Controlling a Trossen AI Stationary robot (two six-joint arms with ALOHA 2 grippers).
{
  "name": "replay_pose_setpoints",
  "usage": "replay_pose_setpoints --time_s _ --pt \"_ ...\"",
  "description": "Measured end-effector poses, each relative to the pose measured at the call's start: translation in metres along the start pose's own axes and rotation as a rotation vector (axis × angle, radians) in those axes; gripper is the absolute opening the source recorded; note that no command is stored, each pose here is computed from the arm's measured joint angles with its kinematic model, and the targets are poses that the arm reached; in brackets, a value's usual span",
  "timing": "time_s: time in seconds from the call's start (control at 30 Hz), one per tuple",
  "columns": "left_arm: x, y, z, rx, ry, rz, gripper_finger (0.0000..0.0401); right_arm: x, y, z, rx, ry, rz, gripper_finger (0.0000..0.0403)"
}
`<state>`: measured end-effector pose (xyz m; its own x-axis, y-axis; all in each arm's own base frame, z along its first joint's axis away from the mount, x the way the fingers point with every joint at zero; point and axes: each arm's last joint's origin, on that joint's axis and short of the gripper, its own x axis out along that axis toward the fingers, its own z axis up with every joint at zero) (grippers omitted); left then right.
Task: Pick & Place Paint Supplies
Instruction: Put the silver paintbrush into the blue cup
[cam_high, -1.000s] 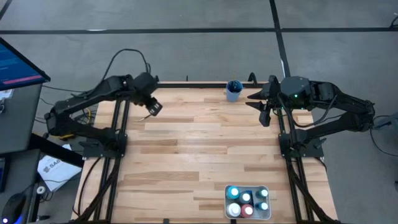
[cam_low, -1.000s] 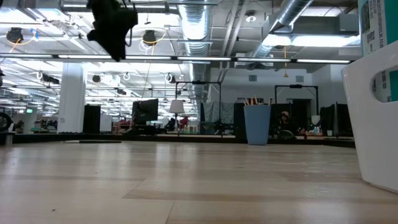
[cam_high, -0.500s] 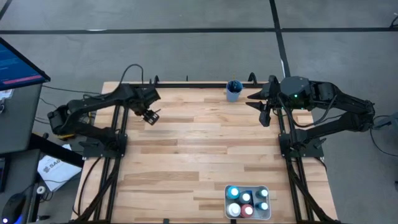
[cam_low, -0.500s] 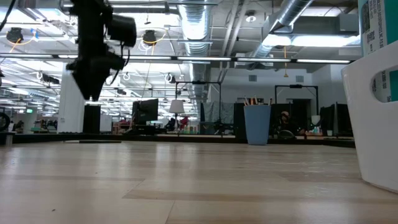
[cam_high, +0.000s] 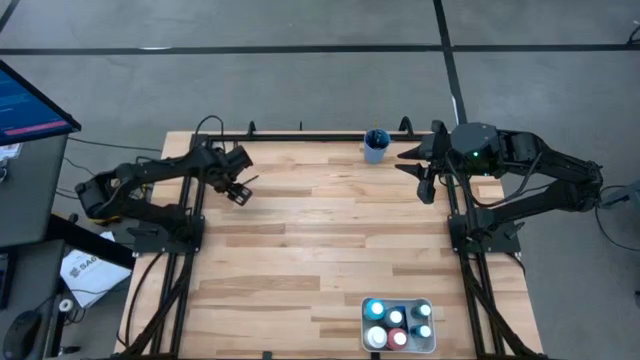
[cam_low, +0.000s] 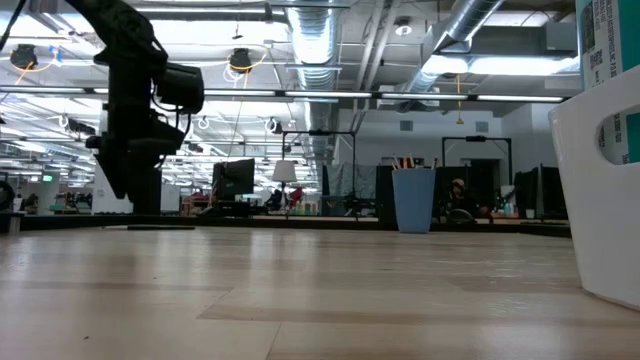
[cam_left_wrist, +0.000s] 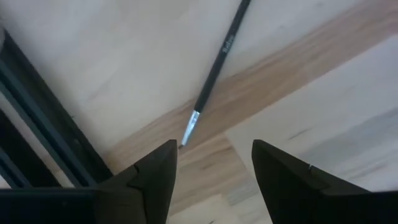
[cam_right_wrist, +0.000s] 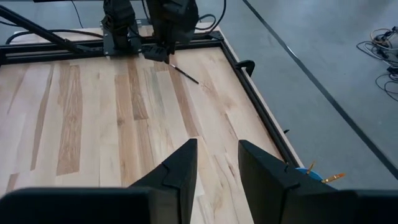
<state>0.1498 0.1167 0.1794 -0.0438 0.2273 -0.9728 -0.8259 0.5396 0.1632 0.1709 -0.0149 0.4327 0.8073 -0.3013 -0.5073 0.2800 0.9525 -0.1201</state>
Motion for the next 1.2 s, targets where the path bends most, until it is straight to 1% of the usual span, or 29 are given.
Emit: replay_pose_setpoints --time_s 0.1,0.23,0.33,0.53,0.77,0.9,0.97,1.03,1.2 --pt "0.001 0.005 0.003 -0.022 -0.011 -0.002 0.0199 0.0 0.0 0.0 0.001 0.0 0.0 0.0108" --pt "0.003 0.016 0.006 -0.08 -0.004 0.007 0.0199 0.0 0.0 0.0 0.002 0.0 0.0 0.0108" --pt "0.006 0.022 0.009 -0.105 0.009 -0.021 0.0199 0.0 0.0 0.0 0.002 0.0 0.0 0.0108" --pt "0.02 0.022 0.013 -0.09 0.079 -0.048 0.0199 0.0 0.0 0.0 0.002 0.0 0.0 0.0108" --pt "0.05 0.016 0.016 -0.07 0.218 0.006 0.0199 0.0 0.0 0.0 0.002 0.0 0.0 0.0108" --pt "0.057 0.012 0.017 -0.036 0.264 -0.036 0.0194 0.0 0.0 0.0 0.002 0.001 0.0 0.0108" --pt "0.058 0.008 0.017 -0.009 0.265 -0.037 0.018 0.0 0.0 0.0 0.002 0.001 0.0 0.0108" --pt "0.058 0.005 0.016 0.007 0.257 -0.033 0.0155 0.0 0.0 0.0 0.002 0.001 0.0 0.0108" --pt "0.057 -0.003 0.015 0.035 0.246 -0.046 0.0067 0.0 0.0 0.0 0.001 0.004 0.0 0.0108"
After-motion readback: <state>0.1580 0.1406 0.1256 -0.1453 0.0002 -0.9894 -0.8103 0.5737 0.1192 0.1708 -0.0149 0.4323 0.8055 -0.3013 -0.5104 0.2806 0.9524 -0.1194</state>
